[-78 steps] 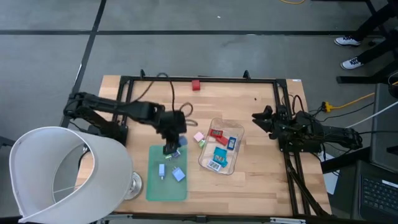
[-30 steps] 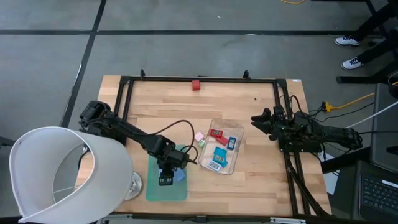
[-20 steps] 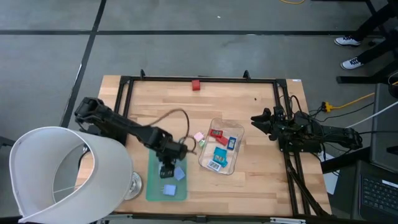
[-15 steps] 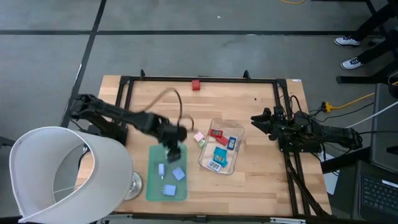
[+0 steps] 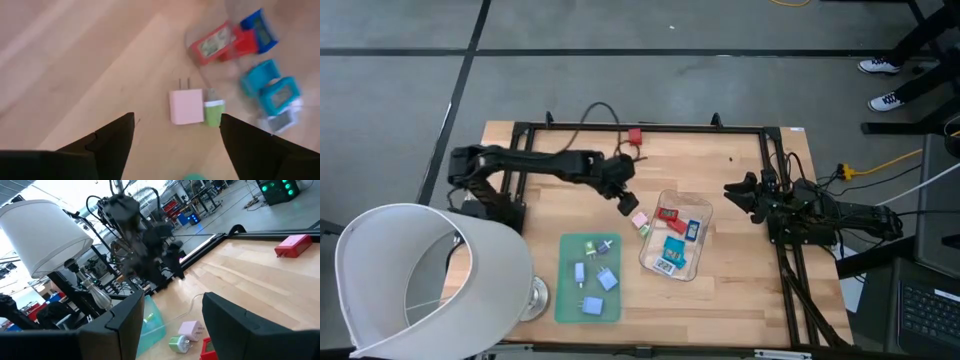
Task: Pick & Place Office items
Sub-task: Put the pink charger adapter into the green bin
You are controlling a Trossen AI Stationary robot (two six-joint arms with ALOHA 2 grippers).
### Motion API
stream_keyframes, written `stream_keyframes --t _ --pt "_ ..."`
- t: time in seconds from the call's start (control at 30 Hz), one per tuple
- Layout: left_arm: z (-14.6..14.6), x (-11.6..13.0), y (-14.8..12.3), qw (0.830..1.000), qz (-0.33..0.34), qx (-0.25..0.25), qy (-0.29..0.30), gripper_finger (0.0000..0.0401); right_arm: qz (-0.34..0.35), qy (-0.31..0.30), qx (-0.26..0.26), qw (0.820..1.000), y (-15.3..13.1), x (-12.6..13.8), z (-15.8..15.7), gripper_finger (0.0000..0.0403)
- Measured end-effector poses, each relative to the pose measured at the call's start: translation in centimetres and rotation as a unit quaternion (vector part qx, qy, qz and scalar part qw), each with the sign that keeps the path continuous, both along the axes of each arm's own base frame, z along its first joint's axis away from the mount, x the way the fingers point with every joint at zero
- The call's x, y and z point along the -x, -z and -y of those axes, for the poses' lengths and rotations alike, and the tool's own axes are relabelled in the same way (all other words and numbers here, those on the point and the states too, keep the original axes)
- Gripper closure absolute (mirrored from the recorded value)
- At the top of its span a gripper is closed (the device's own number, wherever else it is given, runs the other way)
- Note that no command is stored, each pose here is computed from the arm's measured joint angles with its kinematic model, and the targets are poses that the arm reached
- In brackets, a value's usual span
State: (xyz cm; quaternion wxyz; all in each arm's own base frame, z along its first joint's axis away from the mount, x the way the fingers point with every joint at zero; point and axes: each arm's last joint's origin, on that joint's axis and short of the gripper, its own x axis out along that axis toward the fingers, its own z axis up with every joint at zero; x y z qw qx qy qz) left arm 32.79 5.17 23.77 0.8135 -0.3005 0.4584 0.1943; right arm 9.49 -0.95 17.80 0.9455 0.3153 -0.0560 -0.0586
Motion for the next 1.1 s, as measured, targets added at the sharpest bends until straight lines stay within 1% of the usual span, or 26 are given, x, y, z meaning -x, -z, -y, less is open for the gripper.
stream_keyframes --t 0.1,0.23,0.33,0.47,0.53,0.6,0.67,0.73,0.87,0.97,1.1 --pt "0.3 -1.0 1.8 1.000 -0.020 0.009 -0.012 0.0098 0.000 0.000 0.000 1.000 0.0 0.0 0.0 0.0202" --pt "0.8 -2.0 3.7 0.999 -0.039 0.022 -0.012 0.0093 0.000 0.001 -0.001 1.000 0.0 0.0 0.0 0.0202" --pt "1.5 -3.1 4.2 0.999 -0.047 0.022 0.001 0.0095 0.000 0.002 -0.001 1.000 0.0 0.0 0.0 0.0202" --pt "2.1 -5.3 4.3 0.998 -0.049 0.006 0.029 0.0093 0.000 0.002 0.000 1.000 0.0 0.0 0.0 0.0202" --pt "2.1 -6.3 4.7 0.997 -0.063 -0.001 0.037 0.0093 0.000 0.002 0.000 1.000 0.0 0.0 0.0 0.0202" --pt "2.0 -6.8 5.4 0.994 -0.098 -0.003 0.046 0.0094 0.000 0.002 -0.001 1.000 0.0 0.0 0.0 0.0202" --pt "2.0 -7.5 5.9 0.992 -0.117 -0.004 0.054 0.0095 0.000 0.002 -0.001 1.000 0.0 0.0 0.0 0.0202" --pt "2.0 -7.8 6.5 0.989 -0.137 -0.003 0.064 0.0095 0.000 0.001 -0.002 1.000 0.0 0.0 0.0 0.0202" --pt "2.1 -8.5 7.2 0.988 -0.131 0.015 0.075 0.0096 0.000 -0.002 -0.003 1.000 0.0 0.0 0.0 0.0202" --pt "2.2 -8.4 7.5 0.988 -0.134 0.018 0.074 0.0096 0.000 -0.003 -0.003 1.000 0.0 0.0 0.0 0.0202" --pt "2.3 -7.9 8.1 0.985 -0.159 -0.002 0.067 0.0096 0.000 -0.002 -0.002 1.000 0.0 0.0 0.0 0.0202"
